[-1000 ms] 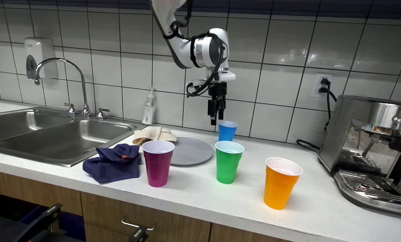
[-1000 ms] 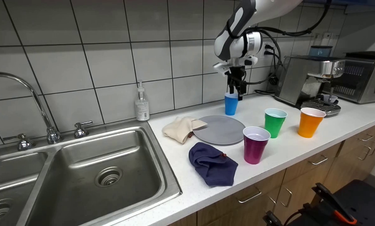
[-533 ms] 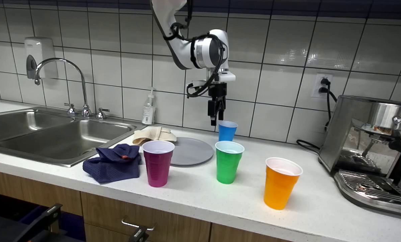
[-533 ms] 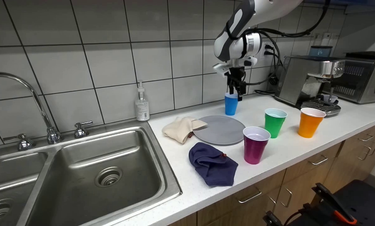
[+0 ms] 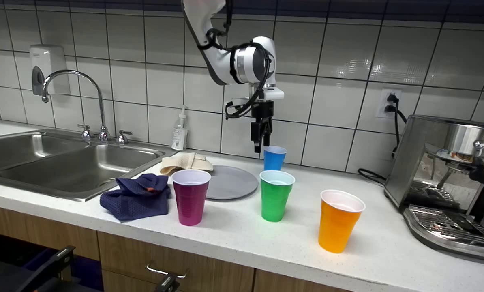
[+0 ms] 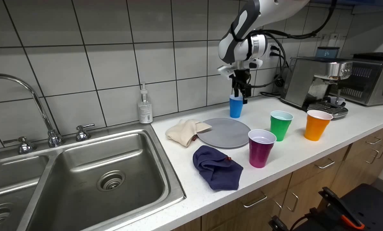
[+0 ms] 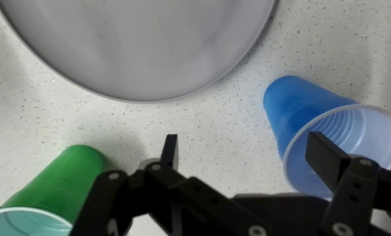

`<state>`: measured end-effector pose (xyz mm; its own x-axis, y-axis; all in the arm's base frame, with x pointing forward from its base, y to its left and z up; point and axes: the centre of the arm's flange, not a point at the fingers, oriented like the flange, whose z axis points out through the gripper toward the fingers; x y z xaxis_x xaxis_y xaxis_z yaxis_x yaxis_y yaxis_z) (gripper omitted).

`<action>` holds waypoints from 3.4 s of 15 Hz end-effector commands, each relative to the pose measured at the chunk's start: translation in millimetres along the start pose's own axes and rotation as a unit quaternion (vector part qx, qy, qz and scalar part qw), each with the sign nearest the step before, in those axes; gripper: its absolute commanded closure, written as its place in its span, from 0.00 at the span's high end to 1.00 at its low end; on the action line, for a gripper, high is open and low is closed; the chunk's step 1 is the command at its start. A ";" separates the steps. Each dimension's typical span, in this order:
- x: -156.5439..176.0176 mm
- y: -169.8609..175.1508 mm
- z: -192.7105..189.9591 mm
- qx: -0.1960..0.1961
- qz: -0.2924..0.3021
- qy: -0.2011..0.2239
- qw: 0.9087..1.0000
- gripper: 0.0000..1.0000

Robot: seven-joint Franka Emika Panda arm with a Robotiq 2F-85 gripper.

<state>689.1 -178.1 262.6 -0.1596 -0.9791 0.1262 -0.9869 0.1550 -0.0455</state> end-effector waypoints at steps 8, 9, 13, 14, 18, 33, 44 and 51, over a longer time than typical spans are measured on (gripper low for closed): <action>18.1 -25.2 9.6 0.004 0.035 -0.013 0.999 1.00; 18.4 -27.1 11.4 0.005 0.038 -0.013 0.999 1.00; 19.0 -33.3 20.3 0.004 0.048 -0.011 0.999 1.00; 18.9 -34.3 22.1 0.003 0.049 -0.010 0.999 1.00; 19.8 -38.4 29.6 0.002 0.062 -0.008 0.998 1.00; 21.3 -42.9 37.9 -0.001 0.076 -0.004 0.997 0.33; 29.1 -47.2 34.8 0.011 0.093 0.001 0.996 0.01; 24.6 -37.1 16.6 0.028 0.084 -0.006 0.996 0.01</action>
<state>723.3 -215.2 235.4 -0.3081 -0.9428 0.1270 -0.9498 0.2971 -0.0983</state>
